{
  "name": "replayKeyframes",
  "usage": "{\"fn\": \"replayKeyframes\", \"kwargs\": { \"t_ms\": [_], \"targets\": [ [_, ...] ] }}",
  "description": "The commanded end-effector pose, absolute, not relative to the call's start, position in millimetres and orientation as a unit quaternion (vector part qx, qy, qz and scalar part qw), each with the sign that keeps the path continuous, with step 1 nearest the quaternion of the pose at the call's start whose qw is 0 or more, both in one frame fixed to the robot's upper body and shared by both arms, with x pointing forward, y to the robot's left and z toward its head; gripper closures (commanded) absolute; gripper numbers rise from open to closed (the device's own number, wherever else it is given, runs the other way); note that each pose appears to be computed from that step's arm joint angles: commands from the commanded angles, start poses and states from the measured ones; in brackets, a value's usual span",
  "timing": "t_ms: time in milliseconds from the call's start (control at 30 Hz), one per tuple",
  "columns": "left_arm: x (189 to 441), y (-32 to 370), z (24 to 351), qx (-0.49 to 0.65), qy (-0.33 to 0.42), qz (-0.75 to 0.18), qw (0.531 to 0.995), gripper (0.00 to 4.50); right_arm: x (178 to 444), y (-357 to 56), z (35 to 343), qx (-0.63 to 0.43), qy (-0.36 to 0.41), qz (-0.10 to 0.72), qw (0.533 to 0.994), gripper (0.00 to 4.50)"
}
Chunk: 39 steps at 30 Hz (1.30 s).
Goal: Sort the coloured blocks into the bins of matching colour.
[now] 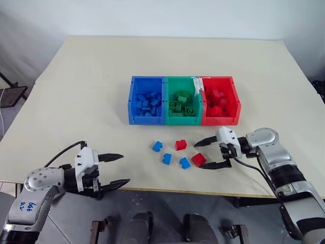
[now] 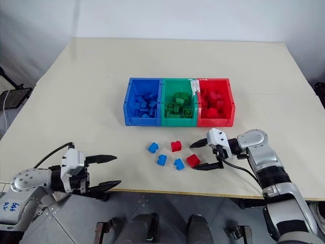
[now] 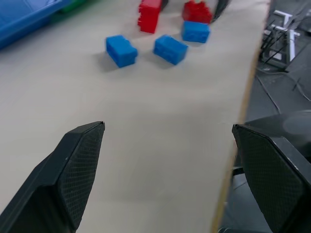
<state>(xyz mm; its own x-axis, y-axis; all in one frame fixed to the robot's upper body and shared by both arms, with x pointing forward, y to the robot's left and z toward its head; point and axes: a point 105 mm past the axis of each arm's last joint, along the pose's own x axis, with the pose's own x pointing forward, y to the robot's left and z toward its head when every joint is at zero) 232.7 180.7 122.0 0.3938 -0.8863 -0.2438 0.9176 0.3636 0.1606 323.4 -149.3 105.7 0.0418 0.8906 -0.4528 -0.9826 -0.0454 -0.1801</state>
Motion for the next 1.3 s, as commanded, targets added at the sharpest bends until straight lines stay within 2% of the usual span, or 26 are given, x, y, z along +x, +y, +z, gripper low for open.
{"fn": "replayKeyframes", "kwargs": {
  "t_ms": [33, 167, 200, 300, 367, 467, 567, 700, 800, 933, 1100, 1200, 1300],
  "targets": [
    [230.7, 171.9, 139.6, 0.148, 0.01, -0.55, 0.822, 0.0, 316.1, -147.6, 100.5, -0.229, 0.103, 0.715, 0.653, 1.57],
    [231.3, 165.9, 148.3, 0.145, -0.014, -0.543, 0.827, 0.0, 314.0, -153.8, 104.7, -0.215, 0.094, 0.71, 0.664, 2.92],
    [231.8, 165.2, 149.8, 0.145, -0.018, -0.54, 0.829, 0.0, 314.0, -156.0, 107.0, -0.212, 0.09, 0.707, 0.669, 3.03],
    [237.6, 165.2, 160.7, 0.13, -0.04, -0.51, 0.849, 0.0, 318.5, -163.3, 126.0, -0.191, 0.06, 0.682, 0.704, 3.03],
    [246.4, 169.3, 173.9, 0.114, -0.072, -0.469, 0.873, 0.0, 326.1, -168.9, 148.5, -0.17, 0.027, 0.647, 0.743, 3.03],
    [254.2, 173.8, 189.3, 0.099, -0.105, -0.426, 0.893, 0.0, 345.0, -179.9, 179.6, -0.133, -0.019, 0.574, 0.808, 3.03],
    [257.1, 173.9, 192.3, 0.091, -0.108, -0.413, 0.9, 0.0, 371.0, -192.2, 203.0, -0.143, -0.058, 0.488, 0.859, 3.03],
    [259.9, 171.2, 190.5, 0.091, -0.105, -0.418, 0.898, 0.0, 396.6, -197.6, 219.0, -0.166, -0.095, 0.414, 0.89, 3.03],
    [260.7, 167.2, 192.6, 0.096, -0.11, -0.431, 0.891, 0.0, 416.0, -201.7, 224.2, -0.163, -0.095, 0.357, 0.915, 3.03],
    [261.5, 165.7, 193.4, 0.098, -0.108, -0.438, 0.887, 0.0, 422.2, -194.8, 221.7, -0.152, -0.083, 0.362, 0.916, 1.67],
    [262.7, 164.2, 190.4, 0.105, -0.098, -0.45, 0.881, 0.0, 406.9, -206.7, 230.3, -0.163, -0.124, 0.372, 0.905, 0.02],
    [265.4, 158.1, 181.5, 0.125, -0.084, -0.471, 0.869, 0.0, 369.6, -227.3, 225.9, -0.157, -0.125, 0.419, 0.885, 0.02],
    [267.6, 151.9, 174.1, 0.14, -0.076, -0.493, 0.855, 0.0, 342.5, -244.3, 211.5, -0.176, -0.09, 0.431, 0.88, 0.02]
  ]
}}
